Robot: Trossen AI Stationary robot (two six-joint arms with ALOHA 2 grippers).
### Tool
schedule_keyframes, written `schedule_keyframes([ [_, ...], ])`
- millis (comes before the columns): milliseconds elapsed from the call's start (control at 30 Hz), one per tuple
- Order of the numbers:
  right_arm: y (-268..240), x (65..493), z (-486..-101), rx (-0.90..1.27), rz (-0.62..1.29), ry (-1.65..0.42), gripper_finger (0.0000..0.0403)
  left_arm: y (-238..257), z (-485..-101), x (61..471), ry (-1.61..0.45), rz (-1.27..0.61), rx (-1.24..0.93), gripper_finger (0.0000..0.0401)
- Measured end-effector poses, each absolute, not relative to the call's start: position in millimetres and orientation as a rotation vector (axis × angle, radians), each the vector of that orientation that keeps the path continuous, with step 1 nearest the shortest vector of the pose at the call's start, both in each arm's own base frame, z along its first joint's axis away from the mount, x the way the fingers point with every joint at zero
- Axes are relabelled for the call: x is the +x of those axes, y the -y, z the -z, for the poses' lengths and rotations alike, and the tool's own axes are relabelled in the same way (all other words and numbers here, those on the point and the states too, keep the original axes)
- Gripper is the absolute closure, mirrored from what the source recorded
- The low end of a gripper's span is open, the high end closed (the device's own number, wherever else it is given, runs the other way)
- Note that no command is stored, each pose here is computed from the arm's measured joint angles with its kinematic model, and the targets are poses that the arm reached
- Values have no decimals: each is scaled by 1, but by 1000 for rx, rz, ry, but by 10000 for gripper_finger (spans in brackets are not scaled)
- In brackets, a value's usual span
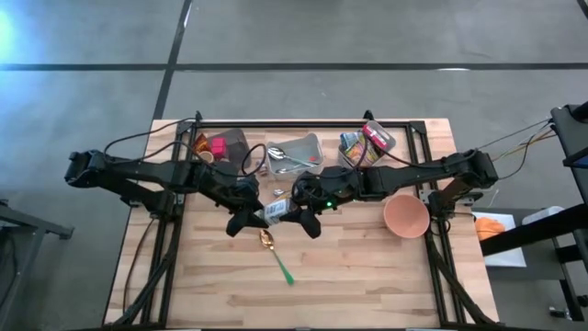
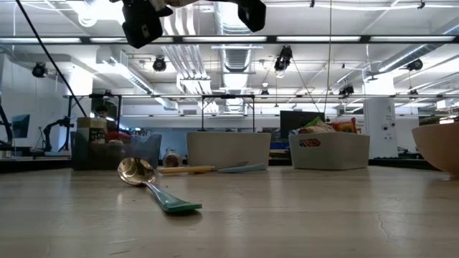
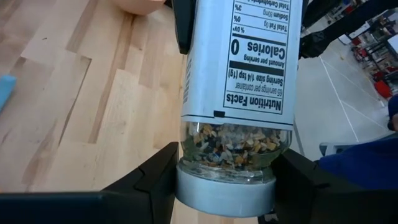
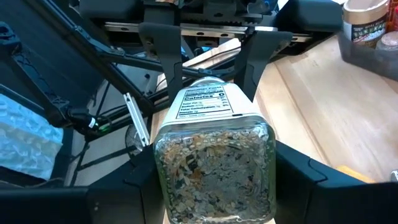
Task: Pick & Place Food Item
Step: Put the white seasoning bottle into the black bin
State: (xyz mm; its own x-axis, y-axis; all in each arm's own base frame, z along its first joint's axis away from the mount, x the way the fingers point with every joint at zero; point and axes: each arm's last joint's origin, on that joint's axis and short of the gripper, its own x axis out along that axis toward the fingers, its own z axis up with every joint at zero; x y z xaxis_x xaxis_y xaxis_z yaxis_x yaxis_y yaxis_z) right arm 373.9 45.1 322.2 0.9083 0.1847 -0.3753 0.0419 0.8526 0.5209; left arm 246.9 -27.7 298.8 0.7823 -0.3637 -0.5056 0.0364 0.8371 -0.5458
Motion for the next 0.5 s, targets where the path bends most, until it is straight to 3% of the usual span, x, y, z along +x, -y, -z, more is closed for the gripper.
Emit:
schedule_keyframes([
  [67, -45, 373, -323, 562, -75, -428, 205, 28, -299, 247, -640, 222, -562, 186],
  [267, -43, 366, -334, 569, -51, -397, 205, 26, -313, 244, -601, 210, -624, 72],
  [500, -38, 345, -363, 524, -5, -292, 205, 15, -348, 240, -482, 175, -641, 39],
])
